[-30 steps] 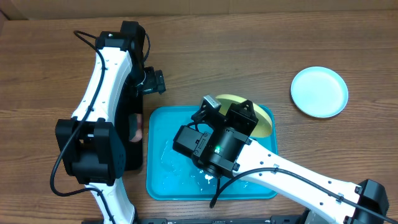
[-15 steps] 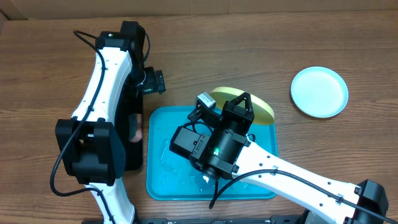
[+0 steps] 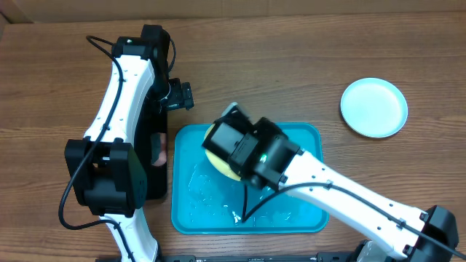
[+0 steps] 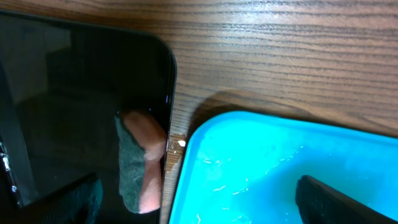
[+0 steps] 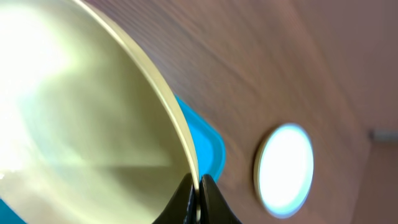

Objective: Clean dirty plates on tray and stack at the side
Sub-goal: 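Carry the yellow plate right and stack it on the plates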

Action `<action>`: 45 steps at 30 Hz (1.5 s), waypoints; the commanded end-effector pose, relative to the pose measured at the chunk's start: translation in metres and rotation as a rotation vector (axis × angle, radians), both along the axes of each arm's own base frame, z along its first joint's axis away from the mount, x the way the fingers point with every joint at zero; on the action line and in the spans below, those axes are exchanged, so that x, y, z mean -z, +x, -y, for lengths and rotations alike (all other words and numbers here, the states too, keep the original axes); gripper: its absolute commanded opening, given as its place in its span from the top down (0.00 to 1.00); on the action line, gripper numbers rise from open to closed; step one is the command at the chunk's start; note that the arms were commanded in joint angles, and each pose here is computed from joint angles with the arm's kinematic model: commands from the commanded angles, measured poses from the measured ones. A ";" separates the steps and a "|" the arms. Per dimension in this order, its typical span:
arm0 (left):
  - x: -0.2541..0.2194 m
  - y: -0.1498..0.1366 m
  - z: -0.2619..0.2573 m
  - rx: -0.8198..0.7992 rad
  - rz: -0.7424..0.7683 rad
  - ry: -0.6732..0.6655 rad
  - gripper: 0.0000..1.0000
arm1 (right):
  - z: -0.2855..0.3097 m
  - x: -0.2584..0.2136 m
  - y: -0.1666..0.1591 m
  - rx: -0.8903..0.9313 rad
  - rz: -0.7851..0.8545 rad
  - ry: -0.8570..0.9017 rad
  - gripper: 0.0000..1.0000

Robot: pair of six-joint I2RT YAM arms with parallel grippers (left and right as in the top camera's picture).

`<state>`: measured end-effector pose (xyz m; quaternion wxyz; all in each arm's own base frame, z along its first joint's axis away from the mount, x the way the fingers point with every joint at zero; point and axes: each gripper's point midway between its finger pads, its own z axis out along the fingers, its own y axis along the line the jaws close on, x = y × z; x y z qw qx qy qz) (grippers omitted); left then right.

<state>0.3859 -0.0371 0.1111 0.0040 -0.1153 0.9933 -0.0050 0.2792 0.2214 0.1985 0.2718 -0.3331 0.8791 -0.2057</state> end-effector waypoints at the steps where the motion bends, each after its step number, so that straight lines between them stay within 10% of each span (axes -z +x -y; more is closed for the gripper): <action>1: -0.016 0.002 0.001 0.044 0.039 -0.005 0.00 | 0.032 -0.037 0.015 0.186 0.187 -0.020 0.96; 5: -0.016 0.001 -0.003 0.043 0.032 0.016 0.00 | 0.041 -0.030 0.003 0.170 0.112 -0.071 0.96; 18: -0.016 0.002 -0.003 0.039 0.037 0.014 0.00 | -0.054 0.005 0.008 0.277 -0.311 0.697 0.96; 31: -0.016 0.003 -0.003 0.039 0.043 0.016 0.00 | 0.190 0.018 0.095 1.015 -0.179 0.812 0.96; 45: -0.016 0.003 -0.003 0.055 0.042 0.017 0.00 | 0.374 0.098 0.067 1.561 -0.232 0.958 0.96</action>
